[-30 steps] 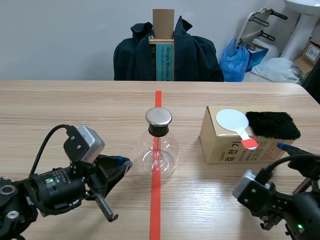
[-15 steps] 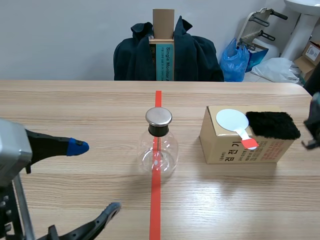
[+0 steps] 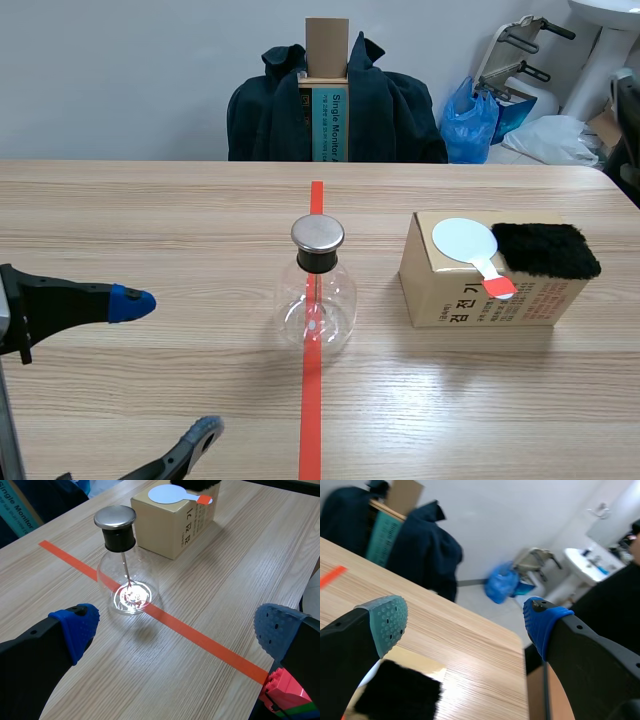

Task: Do the electroscope experiment.
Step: 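Return to the home posture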

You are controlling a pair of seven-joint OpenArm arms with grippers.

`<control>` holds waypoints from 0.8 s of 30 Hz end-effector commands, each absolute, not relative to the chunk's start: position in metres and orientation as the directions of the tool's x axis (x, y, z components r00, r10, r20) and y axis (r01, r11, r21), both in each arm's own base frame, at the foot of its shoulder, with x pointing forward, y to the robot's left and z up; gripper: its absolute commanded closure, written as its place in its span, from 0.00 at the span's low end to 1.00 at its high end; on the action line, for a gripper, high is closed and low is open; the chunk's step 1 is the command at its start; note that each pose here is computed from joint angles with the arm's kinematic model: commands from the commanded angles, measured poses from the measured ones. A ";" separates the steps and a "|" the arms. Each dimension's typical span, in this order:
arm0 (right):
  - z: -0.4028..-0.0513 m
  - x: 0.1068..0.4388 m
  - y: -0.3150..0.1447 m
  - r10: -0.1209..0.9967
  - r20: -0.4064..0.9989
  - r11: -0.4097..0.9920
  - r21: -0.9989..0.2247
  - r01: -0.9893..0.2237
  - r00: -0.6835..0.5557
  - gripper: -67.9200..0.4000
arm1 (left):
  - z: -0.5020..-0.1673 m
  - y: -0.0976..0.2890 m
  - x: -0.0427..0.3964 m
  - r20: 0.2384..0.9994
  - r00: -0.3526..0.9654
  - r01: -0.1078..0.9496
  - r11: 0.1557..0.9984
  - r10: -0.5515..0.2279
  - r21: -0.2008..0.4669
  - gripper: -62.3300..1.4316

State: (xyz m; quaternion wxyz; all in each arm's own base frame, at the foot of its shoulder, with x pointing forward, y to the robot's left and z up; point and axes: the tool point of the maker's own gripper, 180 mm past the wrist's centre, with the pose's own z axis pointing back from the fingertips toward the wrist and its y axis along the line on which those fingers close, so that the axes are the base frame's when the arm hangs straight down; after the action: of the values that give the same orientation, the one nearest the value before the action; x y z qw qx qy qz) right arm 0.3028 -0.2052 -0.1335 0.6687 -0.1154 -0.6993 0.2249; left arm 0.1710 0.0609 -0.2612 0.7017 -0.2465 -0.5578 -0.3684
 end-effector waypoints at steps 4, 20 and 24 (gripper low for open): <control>-0.132 0.299 -0.186 0.395 0.912 0.878 -0.411 -0.246 -0.111 0.23 | -0.256 0.058 0.173 0.972 0.096 0.789 0.611 -0.213 0.056 0.00; -0.168 0.288 -0.183 0.254 0.967 0.942 -0.240 -0.234 0.034 0.22 | -0.255 0.058 0.173 0.973 0.095 0.789 0.611 -0.212 0.056 0.00; -0.171 0.288 -0.184 0.258 0.965 0.942 -0.240 -0.234 0.053 0.22 | -0.255 0.058 0.173 0.973 0.095 0.789 0.611 -0.212 0.056 0.00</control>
State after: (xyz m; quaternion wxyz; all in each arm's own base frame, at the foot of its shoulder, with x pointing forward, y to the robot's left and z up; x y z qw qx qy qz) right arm 0.2855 -0.1843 -0.1779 0.7325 -0.0077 -0.6605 0.1647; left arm 0.1731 0.0608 -0.2601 0.6999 -0.2453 -0.5609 -0.3681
